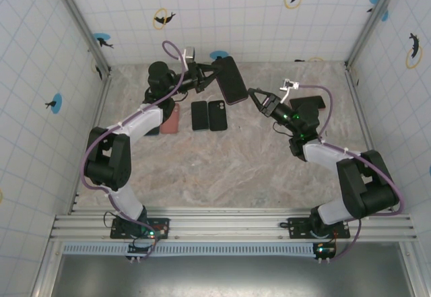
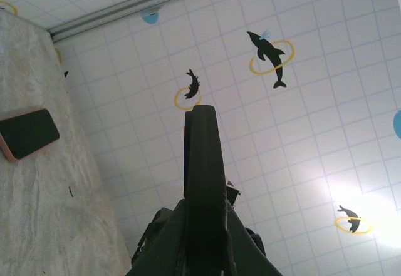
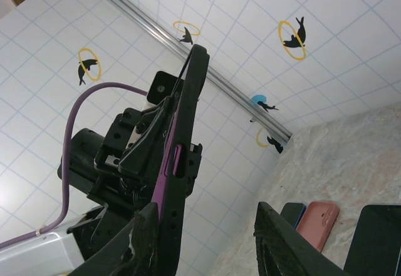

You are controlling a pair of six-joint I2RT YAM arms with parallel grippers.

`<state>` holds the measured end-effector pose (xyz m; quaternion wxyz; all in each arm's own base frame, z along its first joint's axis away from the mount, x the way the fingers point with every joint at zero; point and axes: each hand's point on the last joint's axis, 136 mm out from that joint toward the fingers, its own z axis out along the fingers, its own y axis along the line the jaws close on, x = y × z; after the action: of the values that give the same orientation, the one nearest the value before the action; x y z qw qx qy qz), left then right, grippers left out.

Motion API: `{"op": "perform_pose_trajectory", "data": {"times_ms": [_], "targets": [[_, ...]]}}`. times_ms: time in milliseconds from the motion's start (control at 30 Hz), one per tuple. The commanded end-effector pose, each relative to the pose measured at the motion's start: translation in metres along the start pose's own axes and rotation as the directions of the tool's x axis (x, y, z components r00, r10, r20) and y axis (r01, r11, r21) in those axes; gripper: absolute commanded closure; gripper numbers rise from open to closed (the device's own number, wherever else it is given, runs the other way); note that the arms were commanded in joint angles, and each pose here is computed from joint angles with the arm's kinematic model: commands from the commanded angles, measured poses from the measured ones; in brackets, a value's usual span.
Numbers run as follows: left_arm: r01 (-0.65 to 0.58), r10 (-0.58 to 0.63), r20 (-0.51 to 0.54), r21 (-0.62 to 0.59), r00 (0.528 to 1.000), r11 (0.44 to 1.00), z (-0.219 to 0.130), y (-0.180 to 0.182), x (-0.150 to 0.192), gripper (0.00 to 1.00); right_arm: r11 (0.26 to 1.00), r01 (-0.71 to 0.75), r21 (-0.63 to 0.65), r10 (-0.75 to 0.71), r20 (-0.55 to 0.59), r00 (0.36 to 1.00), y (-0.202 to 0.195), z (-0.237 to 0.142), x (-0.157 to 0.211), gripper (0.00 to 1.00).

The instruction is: Take the phone out of the phone case

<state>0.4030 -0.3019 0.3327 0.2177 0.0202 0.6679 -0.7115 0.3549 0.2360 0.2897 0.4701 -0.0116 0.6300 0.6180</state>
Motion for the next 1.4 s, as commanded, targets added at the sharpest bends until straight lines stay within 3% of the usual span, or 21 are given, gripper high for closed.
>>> {"op": "perform_pose_trajectory", "data": {"times_ms": [0, 333, 733, 1033, 1133, 1367], "targets": [[-0.066, 0.065, 0.023, 0.066, 0.998, 0.996, 0.001, -0.026, -0.006, 0.98, 0.999, 0.023, -0.041, -0.024, -0.024, 0.999, 0.009, 0.007, 0.004, 0.58], [-0.023, 0.018, 0.044, 0.111, 0.999, 0.994, 0.003, -0.03, -0.006, 0.99, 0.999, -0.005, -0.049, 0.002, -0.062, 0.998, 0.009, 0.015, 0.012, 0.58], [0.054, -0.056, 0.025, 0.085, 0.998, 0.995, 0.015, 0.001, 0.005, 0.98, 0.981, -0.153, -0.119, 0.151, -0.024, 0.988, 0.031, 0.039, -0.002, 0.6], [0.099, -0.098, 0.052, -0.007, 0.994, 0.995, 0.012, 0.032, 0.007, 0.93, 0.968, -0.202, -0.148, 0.202, -0.02, 0.979, 0.035, 0.038, -0.003, 0.79], [0.12, -0.117, 0.063, -0.037, 0.991, 0.992, 0.012, 0.04, 0.006, 0.77, 0.965, -0.222, -0.141, 0.222, -0.016, 0.975, 0.033, 0.036, -0.002, 0.88], [0.159, -0.154, 0.069, -0.077, 0.986, 0.984, 0.008, 0.054, 0.01, 0.73, 0.954, -0.276, -0.118, 0.277, -0.009, 0.961, 0.022, 0.03, 0.004, 1.0]]}}
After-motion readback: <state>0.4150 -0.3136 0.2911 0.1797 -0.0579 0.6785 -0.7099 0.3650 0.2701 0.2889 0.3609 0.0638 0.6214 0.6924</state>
